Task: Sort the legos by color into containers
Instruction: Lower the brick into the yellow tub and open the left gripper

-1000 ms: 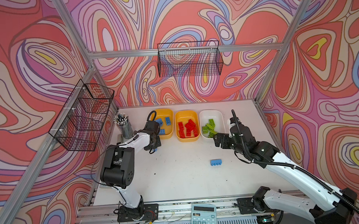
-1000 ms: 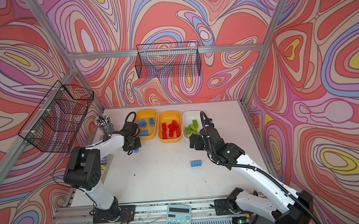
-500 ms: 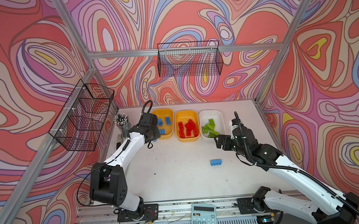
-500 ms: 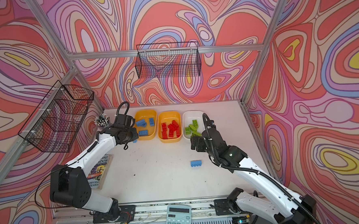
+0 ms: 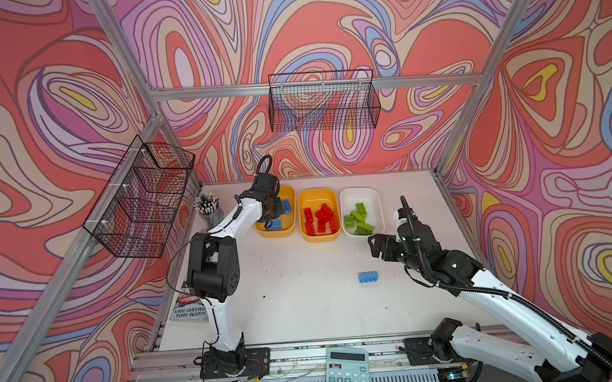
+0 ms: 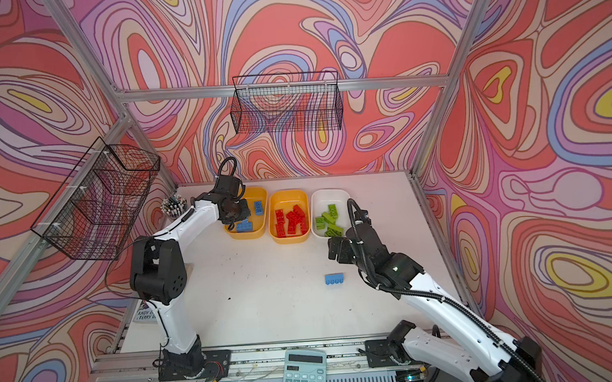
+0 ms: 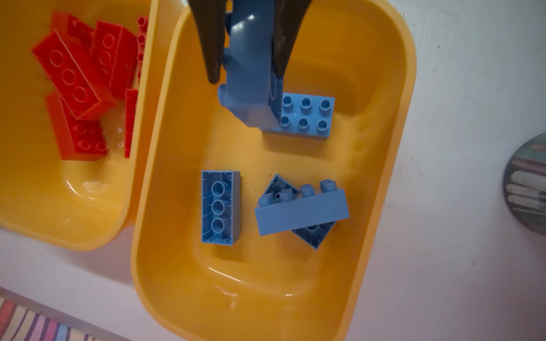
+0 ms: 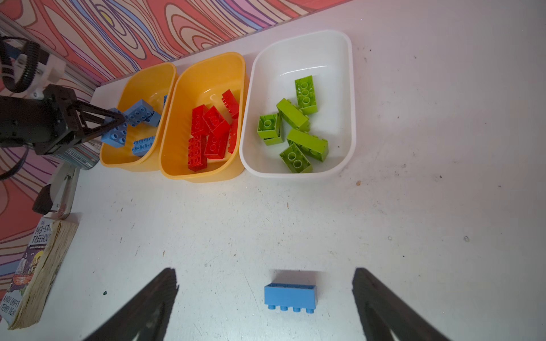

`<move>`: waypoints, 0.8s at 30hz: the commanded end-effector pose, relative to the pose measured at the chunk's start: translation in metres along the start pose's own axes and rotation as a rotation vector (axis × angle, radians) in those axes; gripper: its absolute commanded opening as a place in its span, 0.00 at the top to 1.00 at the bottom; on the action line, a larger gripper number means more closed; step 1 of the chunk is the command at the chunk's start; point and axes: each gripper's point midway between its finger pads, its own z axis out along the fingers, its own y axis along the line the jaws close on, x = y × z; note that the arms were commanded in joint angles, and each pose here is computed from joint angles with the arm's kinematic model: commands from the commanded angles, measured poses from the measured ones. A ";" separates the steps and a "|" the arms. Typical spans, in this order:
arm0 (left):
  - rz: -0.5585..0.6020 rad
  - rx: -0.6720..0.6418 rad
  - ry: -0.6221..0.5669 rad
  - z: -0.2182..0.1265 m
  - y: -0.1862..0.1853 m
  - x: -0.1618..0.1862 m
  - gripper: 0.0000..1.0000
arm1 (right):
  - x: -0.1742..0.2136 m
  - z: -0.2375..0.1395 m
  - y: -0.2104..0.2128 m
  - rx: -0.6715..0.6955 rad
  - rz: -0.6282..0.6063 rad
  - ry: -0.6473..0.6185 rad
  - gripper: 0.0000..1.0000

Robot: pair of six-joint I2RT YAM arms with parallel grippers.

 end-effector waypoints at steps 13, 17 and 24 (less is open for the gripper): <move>0.050 0.076 -0.046 -0.026 -0.020 -0.002 0.17 | 0.046 0.043 -0.021 0.115 0.005 0.147 0.02; 0.067 0.093 -0.077 -0.053 -0.020 0.026 0.12 | 0.059 0.051 -0.023 0.124 0.005 0.188 0.02; 0.196 0.169 -0.109 -0.090 -0.025 0.107 0.00 | 0.075 0.058 -0.031 0.142 0.008 0.226 0.02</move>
